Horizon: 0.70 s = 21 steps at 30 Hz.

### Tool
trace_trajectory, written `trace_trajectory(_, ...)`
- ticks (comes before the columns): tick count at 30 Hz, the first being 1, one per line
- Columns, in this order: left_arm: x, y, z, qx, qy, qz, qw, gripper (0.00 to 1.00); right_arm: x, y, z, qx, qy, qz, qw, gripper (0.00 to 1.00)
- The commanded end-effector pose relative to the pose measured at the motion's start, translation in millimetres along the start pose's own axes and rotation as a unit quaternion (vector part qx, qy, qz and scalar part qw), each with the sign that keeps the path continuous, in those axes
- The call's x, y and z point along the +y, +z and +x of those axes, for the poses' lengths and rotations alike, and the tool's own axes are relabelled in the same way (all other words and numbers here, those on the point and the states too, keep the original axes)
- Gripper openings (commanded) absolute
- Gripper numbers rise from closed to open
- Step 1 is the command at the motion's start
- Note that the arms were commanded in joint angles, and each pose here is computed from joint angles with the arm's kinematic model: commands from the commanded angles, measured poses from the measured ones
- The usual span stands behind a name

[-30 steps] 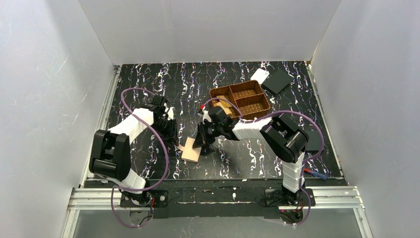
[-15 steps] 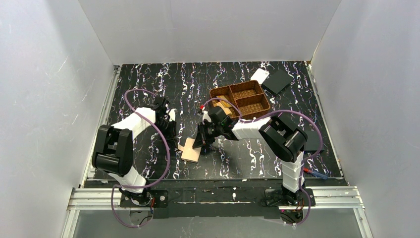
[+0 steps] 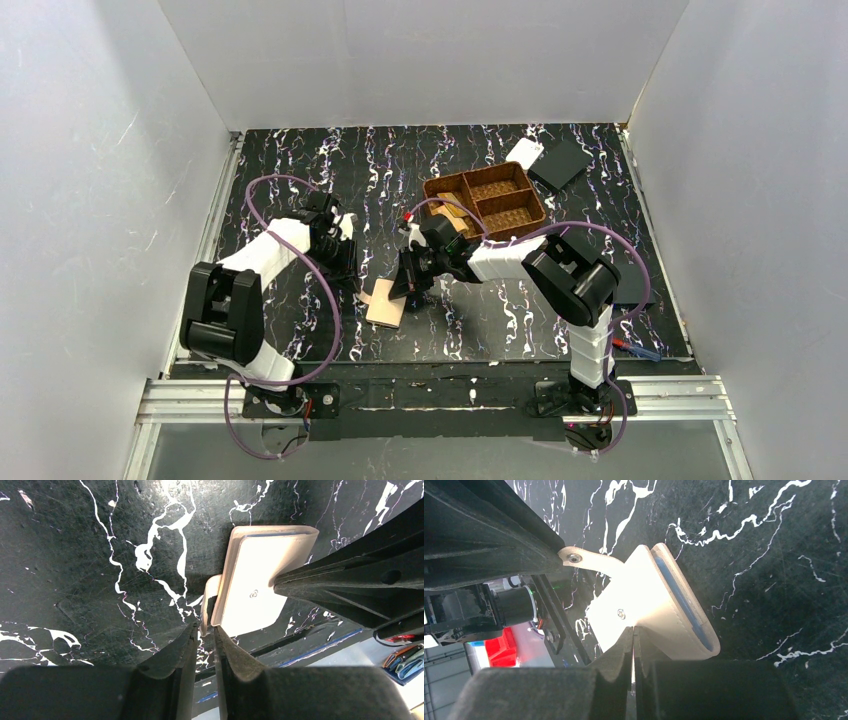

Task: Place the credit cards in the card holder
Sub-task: Close the card holder at the center of the board.

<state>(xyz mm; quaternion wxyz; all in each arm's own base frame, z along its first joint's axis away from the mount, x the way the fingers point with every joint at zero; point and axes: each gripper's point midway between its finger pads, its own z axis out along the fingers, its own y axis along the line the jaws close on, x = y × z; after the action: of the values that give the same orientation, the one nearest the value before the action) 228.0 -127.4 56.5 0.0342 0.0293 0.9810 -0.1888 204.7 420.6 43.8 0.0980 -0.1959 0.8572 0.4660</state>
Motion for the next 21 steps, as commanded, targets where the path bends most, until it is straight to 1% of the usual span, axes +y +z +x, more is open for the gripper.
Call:
trace_trajectory(1,-4.6,-9.1,-0.8,-0.015,0.012,0.008,1.000,0.16,2.2,7.3,-2.0,0.003,-0.010,-0.004,1.000,0.08)
trace_trajectory(9,-6.1,-3.0,2.1,-0.001,0.008,0.017,1.000,0.16,2.7,9.3,-0.1,0.006,-0.009,-0.004,1.000,0.07)
trace_trajectory(13,-6.1,-2.3,2.4,0.001,0.008,0.018,1.000,0.13,2.5,9.8,0.5,0.006,-0.008,-0.002,1.000,0.07)
trace_trajectory(21,-5.6,2.1,4.0,0.013,0.005,0.019,1.000,0.14,1.0,9.8,1.0,0.005,-0.006,0.001,1.000,0.06)
